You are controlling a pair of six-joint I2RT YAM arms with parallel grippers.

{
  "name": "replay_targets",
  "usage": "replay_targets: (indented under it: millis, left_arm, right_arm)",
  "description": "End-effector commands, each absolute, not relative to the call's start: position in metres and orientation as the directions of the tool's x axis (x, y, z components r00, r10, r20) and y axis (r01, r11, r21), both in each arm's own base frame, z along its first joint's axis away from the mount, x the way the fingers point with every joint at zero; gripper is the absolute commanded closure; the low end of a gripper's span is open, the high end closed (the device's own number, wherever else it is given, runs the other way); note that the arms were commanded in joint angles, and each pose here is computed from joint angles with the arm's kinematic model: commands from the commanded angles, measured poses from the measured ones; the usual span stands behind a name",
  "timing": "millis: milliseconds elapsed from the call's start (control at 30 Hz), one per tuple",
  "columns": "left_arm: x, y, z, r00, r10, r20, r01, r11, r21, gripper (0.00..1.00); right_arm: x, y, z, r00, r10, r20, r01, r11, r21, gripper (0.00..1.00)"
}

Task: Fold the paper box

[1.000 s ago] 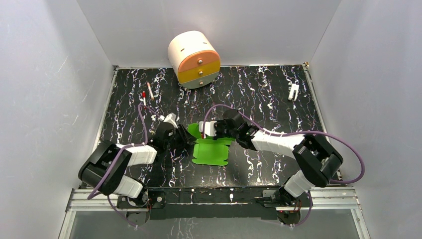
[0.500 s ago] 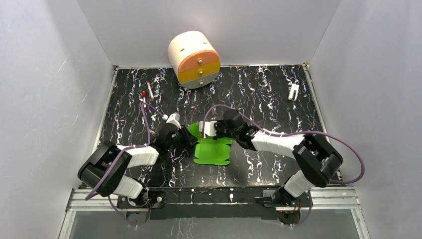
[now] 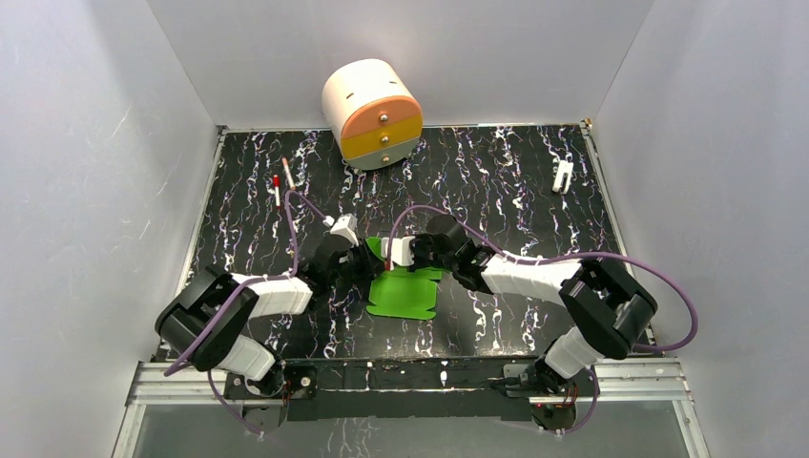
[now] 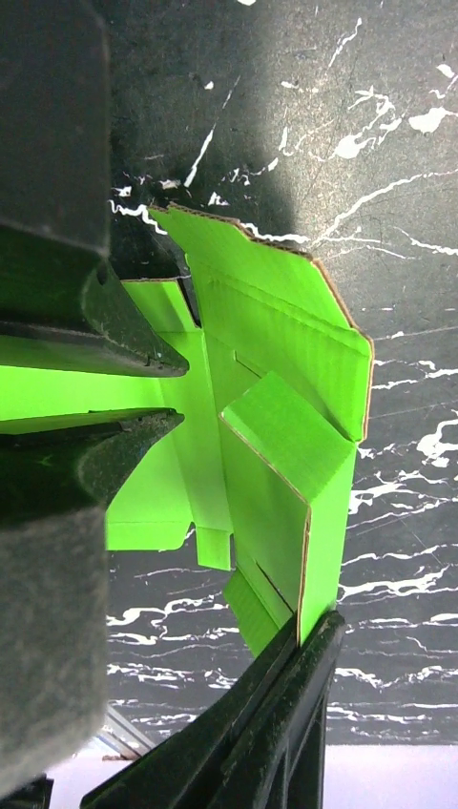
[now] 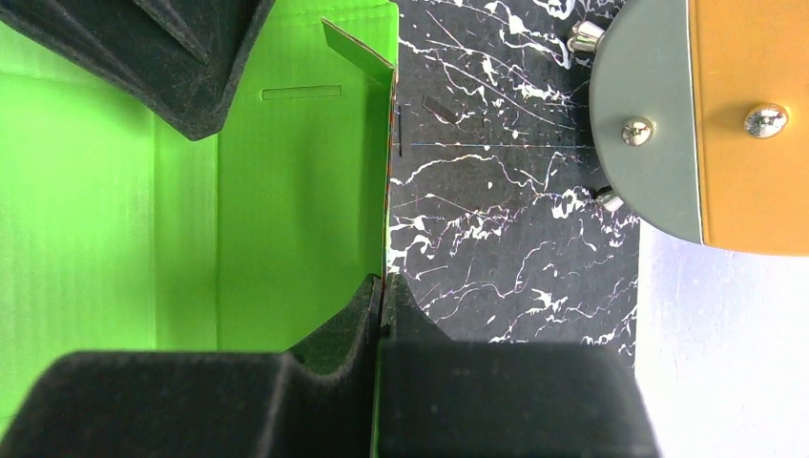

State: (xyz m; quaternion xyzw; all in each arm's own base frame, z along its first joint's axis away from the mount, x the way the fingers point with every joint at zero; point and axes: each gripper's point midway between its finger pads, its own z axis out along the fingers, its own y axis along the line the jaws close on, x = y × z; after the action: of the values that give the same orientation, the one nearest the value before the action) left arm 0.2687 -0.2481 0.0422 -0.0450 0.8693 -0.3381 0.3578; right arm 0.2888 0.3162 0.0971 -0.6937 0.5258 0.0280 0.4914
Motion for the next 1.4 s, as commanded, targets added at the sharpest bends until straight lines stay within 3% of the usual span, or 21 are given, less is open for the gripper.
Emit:
replay_targets:
  millis: [0,333,667,1100,1367]
  left_arm:
    - [0.281,-0.246,0.056,-0.683,-0.307,-0.663,0.200,0.794,-0.573,0.82]
    - [0.298,-0.208,0.106,-0.503,-0.273,-0.820,0.230,0.872,-0.432,0.67]
    - [0.323,-0.189,0.113,-0.505,-0.245,-0.828,0.300,0.850,-0.434,0.58]
    - [0.333,-0.212,0.105,-0.570,-0.173,-0.803,0.437,0.764,-0.475,0.59]
    - [0.332,-0.217,0.095,-0.585,-0.123,-0.802,0.475,0.750,-0.461,0.70]
  right_arm:
    - [0.292,0.320,0.119,0.506,-0.675,-0.537,-0.695,0.049,-0.717,1.00]
    - [0.300,0.314,0.131,0.540,-0.697,-0.472,-0.634,0.033,-0.773,1.00]
    - [0.297,0.316,0.130,0.564,-0.684,-0.463,-0.631,0.004,-0.776,1.00]
    - [0.298,0.318,0.124,0.580,-0.690,-0.434,-0.625,-0.035,-0.780,1.00]
    - [0.298,0.319,0.125,0.594,-0.691,-0.412,-0.607,-0.049,-0.793,1.00]
